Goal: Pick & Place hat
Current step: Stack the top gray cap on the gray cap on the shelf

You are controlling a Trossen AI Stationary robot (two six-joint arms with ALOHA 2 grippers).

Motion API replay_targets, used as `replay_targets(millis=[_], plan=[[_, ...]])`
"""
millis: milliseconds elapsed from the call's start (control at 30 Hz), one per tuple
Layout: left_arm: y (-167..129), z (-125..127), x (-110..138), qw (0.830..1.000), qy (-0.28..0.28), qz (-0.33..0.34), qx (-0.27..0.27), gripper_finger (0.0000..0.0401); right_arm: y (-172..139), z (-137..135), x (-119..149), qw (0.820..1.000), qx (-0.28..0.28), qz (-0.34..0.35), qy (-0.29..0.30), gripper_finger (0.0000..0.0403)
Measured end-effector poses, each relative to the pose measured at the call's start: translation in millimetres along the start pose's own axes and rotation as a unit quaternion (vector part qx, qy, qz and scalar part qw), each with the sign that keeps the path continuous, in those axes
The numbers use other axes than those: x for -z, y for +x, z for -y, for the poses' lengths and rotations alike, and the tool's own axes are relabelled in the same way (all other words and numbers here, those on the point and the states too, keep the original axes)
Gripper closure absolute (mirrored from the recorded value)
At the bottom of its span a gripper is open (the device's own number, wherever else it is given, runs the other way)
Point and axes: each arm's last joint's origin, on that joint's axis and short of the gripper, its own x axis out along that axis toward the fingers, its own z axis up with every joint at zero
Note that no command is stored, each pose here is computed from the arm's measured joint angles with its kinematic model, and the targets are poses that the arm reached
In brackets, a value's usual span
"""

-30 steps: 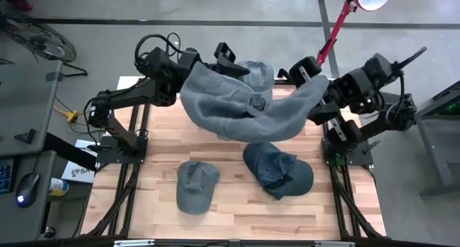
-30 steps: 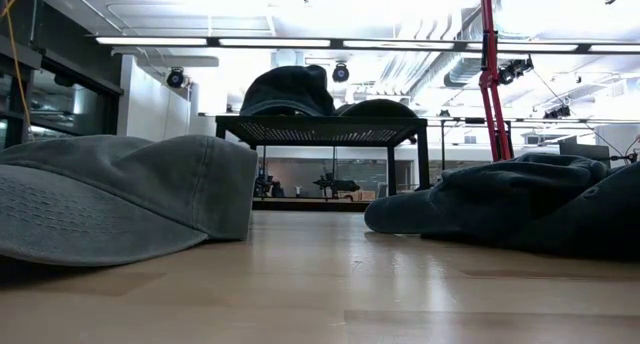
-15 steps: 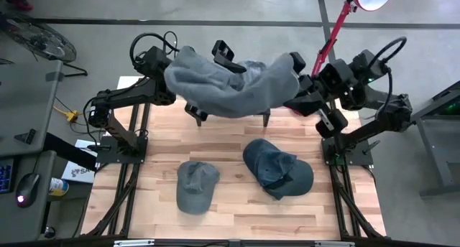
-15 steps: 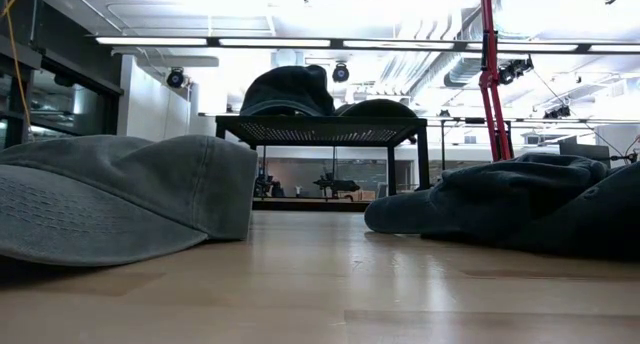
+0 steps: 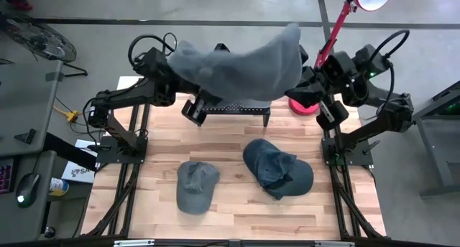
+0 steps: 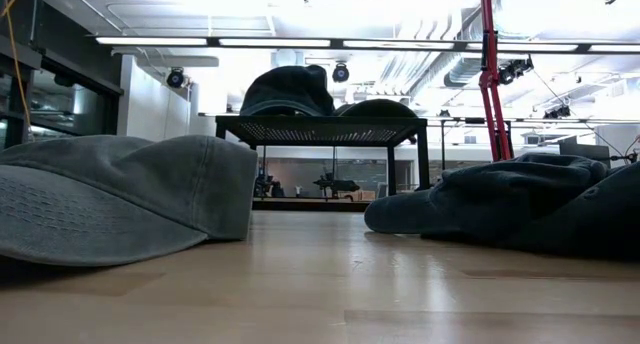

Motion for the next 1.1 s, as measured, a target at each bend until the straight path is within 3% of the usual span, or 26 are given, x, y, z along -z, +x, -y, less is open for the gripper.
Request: replay_targets(millis=[67, 167, 500, 733, 967, 1100], plan=[[0.0, 0.7, -0.8, 1.000, 0.001, 0.001, 0.005, 0.0388, -0.1, 0.3, 0.1, 1.000, 0.003, -0.001, 0.001, 0.0399], [-0.2, 0.6, -1.0, 1.000, 0.001, 0.000, 0.008, 0.0385, 0.0, 0.5, 1.0, 1.000, 0.004, -0.004, 0.002, 0.0388], [-1.1, -2.2, 4.8, 0.999, -0.008, -0.031, -0.026, 0.0395, -3.9, 0.1, 7.6, 0.998, 0.017, -0.050, 0.020, 0.0282], [-11.6, 3.2, -7.0, 0.993, 0.005, -0.095, -0.064, 0.0396, -29.9, -12.0, 5.5, 0.982, 0.105, -0.156, 0.030, 0.0218], [-36.1, 12.0, -17.4, 0.963, 0.016, -0.227, -0.142, 0.0396, -65.3, -27.6, 4.7, 0.932, 0.234, -0.278, 0.006, 0.0207], [-49.3, 14.5, -5.8, 0.931, -0.001, -0.322, -0.175, 0.0397, -76.7, -34.0, 2.4, 0.918, 0.246, -0.311, -0.018, 0.0206]])
